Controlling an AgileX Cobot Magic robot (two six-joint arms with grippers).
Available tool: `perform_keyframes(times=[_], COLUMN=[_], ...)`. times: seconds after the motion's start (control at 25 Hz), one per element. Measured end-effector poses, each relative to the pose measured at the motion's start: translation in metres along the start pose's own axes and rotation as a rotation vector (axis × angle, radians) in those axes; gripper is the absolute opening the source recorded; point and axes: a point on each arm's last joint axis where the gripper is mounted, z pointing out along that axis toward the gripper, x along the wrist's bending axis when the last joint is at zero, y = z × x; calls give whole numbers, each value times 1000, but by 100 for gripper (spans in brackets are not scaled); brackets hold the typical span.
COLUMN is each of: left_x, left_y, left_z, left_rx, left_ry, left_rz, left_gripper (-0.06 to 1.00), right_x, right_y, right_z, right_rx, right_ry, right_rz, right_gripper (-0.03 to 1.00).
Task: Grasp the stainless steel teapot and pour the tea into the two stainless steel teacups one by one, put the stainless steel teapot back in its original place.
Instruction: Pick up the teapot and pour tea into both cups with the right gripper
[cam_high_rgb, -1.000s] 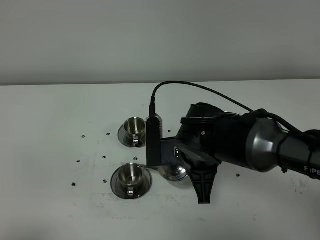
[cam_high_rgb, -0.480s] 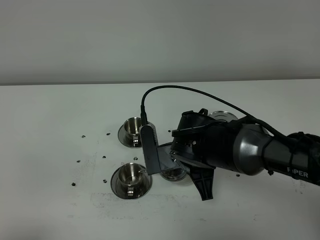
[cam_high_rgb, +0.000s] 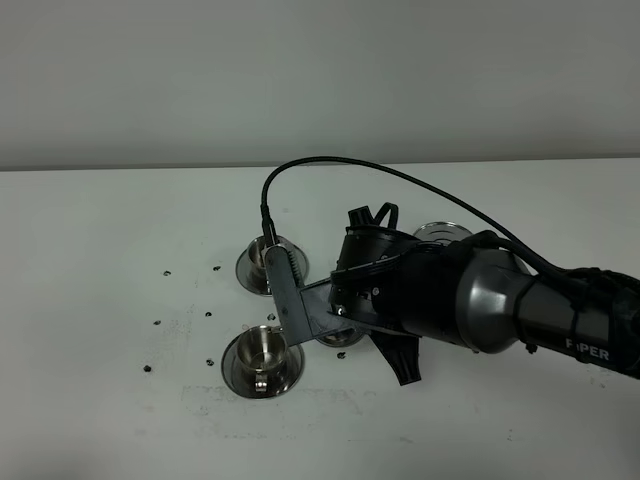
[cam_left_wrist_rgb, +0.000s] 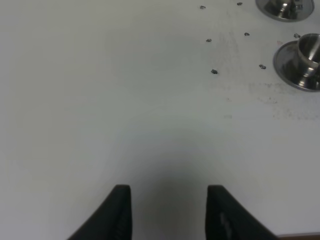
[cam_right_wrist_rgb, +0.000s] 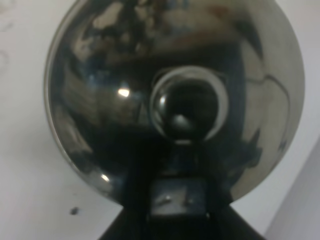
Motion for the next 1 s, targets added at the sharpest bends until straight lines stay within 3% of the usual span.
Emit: perform_keyframes(times=[1.0], left_x=[0], left_y=[0], left_z=[0], left_rx=[0], left_ry=[0], left_rz=[0], left_gripper=[37], right_x=[-4], right_y=[1], right_z=[2], right_rx=[30], right_ry=[-63], right_rz=[-132], right_gripper=[19])
